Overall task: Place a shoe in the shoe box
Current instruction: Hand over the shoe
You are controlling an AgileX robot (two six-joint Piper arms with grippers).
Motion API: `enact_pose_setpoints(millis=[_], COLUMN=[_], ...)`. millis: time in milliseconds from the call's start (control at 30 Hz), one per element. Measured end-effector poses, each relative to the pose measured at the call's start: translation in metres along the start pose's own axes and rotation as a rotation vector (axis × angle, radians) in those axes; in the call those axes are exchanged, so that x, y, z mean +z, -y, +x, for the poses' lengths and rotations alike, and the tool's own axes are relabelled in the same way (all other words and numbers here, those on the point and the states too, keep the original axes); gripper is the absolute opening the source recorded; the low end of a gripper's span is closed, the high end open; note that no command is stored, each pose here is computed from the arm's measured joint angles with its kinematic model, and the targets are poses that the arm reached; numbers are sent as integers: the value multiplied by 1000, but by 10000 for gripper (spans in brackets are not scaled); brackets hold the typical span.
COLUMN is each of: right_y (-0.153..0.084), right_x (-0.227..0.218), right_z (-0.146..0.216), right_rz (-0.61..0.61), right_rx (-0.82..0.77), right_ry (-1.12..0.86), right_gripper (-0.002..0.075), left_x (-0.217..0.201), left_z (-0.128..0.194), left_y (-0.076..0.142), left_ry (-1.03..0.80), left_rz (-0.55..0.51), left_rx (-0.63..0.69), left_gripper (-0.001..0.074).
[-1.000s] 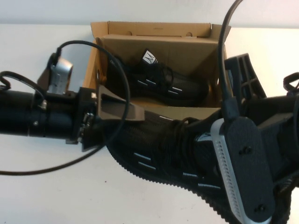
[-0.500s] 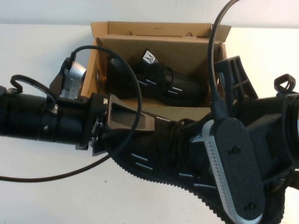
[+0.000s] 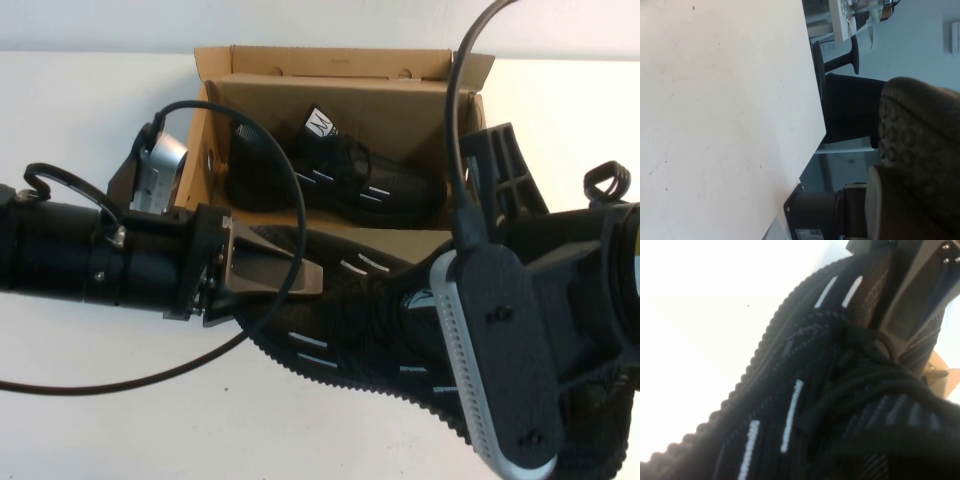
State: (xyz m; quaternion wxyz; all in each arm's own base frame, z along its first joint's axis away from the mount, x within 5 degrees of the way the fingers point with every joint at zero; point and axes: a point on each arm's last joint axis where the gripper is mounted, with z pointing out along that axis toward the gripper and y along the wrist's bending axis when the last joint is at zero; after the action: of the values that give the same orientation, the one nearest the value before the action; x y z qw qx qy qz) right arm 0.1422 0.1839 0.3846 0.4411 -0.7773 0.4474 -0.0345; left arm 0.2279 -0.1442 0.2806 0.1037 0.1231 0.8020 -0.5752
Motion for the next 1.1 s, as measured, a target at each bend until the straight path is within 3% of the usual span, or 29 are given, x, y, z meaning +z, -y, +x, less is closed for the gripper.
enact_pose_setpoints(millis=[233,333,433,600,700,833,1100], right_y=[0,0,1,3,3,4,10], right_x=[0,0,-1,-2,-2,-9,-40], right_z=[0,0,0,-1,-1,2,12], right_rz=[0,0,13,32,35,62,229], right_rx=[81,134,151,159,190,196,316], right_ry=[0,-1,5,13,13,-14,-86], right_gripper=[-1,36,146,430,532,566,575], left_x=[0,0,0,0,0,0,0], left_z=[0,0,0,1,1,1,-2], left_y=[0,0,-1,-2,-3,-4,-3], left_ry=[-1,-2,-5,-10,-15,-13,19], left_rz=[1,0,-10,-23,-28,-35,-28], left_rx=[10,15,21,33,38,41,48], left_gripper=[159,155,153,153,153,153,145])
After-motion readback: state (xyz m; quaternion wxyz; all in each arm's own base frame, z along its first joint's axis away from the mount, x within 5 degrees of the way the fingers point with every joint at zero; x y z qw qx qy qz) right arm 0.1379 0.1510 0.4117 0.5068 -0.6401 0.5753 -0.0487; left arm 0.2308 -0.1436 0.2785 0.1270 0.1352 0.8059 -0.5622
